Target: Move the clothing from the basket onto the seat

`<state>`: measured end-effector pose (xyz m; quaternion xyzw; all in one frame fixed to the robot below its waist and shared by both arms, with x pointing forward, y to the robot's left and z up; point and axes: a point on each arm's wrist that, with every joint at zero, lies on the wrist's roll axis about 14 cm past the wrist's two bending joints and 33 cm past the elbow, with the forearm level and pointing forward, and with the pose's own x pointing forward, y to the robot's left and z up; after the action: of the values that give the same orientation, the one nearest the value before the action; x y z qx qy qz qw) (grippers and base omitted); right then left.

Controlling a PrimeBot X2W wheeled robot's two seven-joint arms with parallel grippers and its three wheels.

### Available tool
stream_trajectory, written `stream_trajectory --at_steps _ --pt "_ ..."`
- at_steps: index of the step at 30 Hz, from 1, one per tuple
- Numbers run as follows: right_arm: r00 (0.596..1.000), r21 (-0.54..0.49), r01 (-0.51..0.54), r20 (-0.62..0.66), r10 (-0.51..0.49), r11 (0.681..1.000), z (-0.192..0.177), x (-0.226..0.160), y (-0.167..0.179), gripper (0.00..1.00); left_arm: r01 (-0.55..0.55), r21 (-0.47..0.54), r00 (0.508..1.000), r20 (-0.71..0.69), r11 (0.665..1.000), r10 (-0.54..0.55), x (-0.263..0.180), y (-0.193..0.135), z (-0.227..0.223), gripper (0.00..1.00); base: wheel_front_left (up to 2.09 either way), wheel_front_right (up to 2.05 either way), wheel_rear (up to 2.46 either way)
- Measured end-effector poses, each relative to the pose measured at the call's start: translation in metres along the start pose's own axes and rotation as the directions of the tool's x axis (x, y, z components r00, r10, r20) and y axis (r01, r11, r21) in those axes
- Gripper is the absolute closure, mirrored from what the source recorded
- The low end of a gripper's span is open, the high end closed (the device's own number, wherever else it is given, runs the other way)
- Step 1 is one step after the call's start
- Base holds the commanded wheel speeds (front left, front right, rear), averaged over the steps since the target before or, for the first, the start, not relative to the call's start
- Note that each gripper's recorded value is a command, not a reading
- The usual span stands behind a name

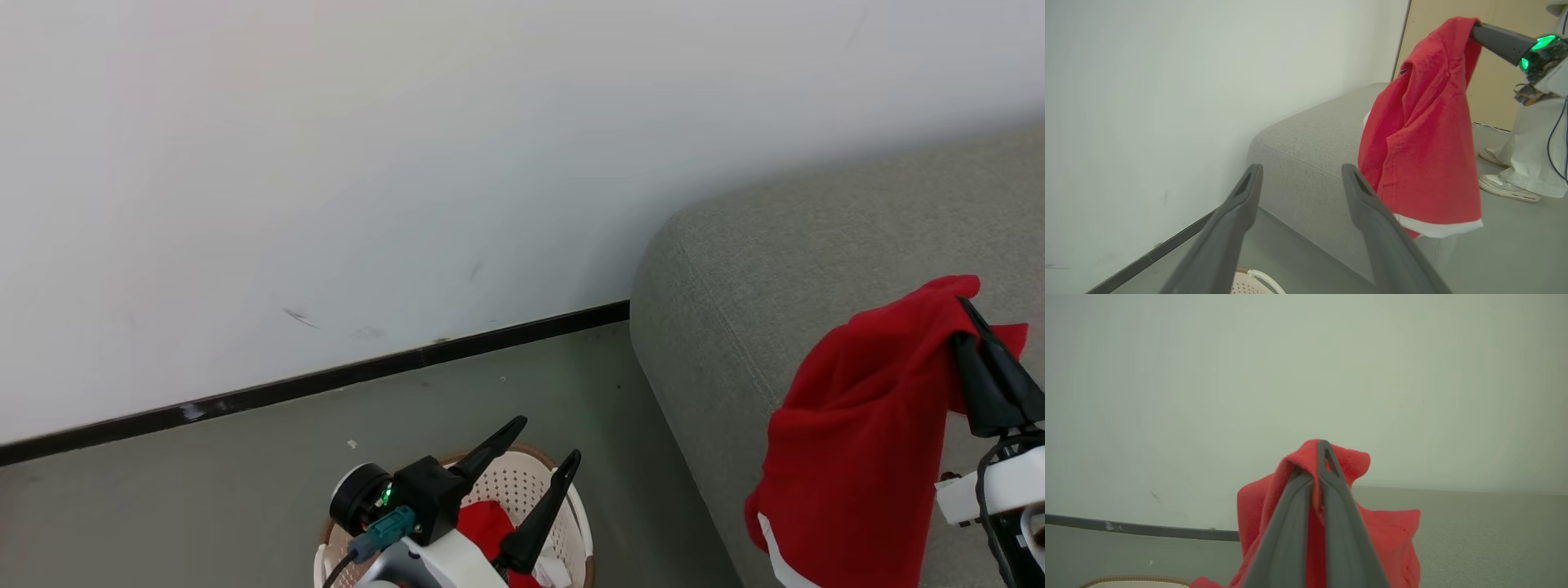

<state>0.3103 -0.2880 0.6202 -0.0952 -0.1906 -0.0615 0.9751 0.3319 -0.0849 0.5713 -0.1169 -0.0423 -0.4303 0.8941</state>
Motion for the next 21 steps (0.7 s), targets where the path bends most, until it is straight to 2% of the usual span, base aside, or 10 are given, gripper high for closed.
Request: stream_trajectory --at_steps 14,21 --pt "0.99 -0.08 0.139 -0.019 -0.141 0.987 0.007 -0.042 -0.047 1.0 0.123 -0.037 0.992 -0.018 0.992 -0.124 0.011 -0.036 -0.016 0.0 0.0 0.0 0.0" --pt "0.991 -0.084 0.124 -0.039 -0.128 0.989 0.005 -0.049 -0.044 1.0 0.145 -0.069 0.989 -0.032 0.987 -0.147 0.012 -0.044 -0.025 0.0 0.0 0.0 0.0"
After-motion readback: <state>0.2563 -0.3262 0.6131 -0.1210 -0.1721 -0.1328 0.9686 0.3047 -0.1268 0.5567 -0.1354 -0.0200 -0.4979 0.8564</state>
